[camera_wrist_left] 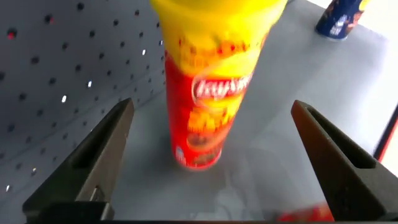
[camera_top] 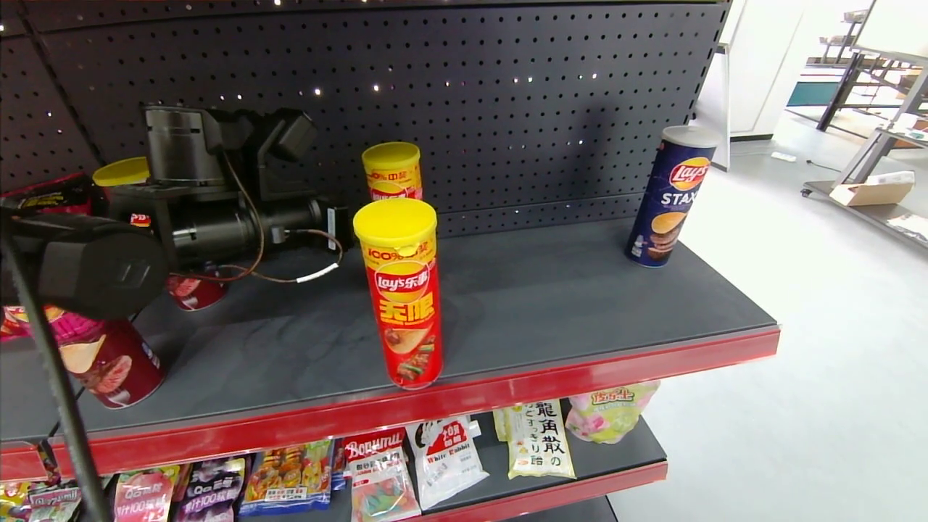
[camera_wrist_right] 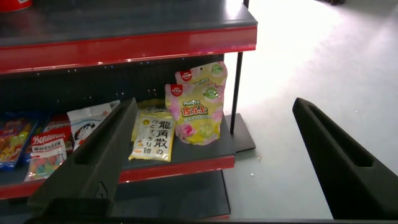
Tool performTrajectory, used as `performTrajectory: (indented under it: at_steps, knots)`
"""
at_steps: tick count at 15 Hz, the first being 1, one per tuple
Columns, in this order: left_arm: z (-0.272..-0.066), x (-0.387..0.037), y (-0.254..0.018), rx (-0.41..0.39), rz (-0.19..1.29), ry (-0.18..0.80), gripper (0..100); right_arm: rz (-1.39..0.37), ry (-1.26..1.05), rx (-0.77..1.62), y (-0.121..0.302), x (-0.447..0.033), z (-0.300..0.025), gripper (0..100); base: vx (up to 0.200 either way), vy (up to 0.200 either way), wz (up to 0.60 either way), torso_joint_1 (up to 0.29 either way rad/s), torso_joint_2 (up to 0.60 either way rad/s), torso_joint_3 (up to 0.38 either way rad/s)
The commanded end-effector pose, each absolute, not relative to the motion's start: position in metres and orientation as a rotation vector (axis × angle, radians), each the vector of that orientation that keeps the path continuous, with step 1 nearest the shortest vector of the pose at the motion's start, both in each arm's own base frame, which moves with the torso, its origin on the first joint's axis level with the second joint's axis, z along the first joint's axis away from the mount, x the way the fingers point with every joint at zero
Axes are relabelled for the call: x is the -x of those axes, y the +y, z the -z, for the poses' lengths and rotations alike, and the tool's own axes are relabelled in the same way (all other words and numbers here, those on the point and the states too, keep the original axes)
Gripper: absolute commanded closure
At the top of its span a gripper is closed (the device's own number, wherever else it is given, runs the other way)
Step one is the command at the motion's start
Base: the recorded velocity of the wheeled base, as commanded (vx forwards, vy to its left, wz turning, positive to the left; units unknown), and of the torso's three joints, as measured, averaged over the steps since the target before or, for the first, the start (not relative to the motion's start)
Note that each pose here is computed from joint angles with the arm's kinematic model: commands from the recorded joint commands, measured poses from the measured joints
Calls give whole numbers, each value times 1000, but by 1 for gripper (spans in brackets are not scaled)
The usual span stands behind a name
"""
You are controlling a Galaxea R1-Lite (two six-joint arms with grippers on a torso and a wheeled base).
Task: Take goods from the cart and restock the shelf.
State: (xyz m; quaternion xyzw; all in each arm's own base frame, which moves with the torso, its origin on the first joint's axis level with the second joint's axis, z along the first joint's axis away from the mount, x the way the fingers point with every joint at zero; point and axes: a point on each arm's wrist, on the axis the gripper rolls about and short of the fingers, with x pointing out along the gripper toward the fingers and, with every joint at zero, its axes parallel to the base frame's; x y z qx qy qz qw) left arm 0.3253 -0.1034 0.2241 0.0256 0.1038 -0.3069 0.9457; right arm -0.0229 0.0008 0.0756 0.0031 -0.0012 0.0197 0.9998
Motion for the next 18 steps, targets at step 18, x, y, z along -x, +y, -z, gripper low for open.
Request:
performTrajectory:
  at_steps: [18]
  knots:
    - [-197, 2, -5, 22, 375, 65, 0, -40, -1, -6, 1, 23, -76, 0, 0, 0, 0, 0, 0, 0]
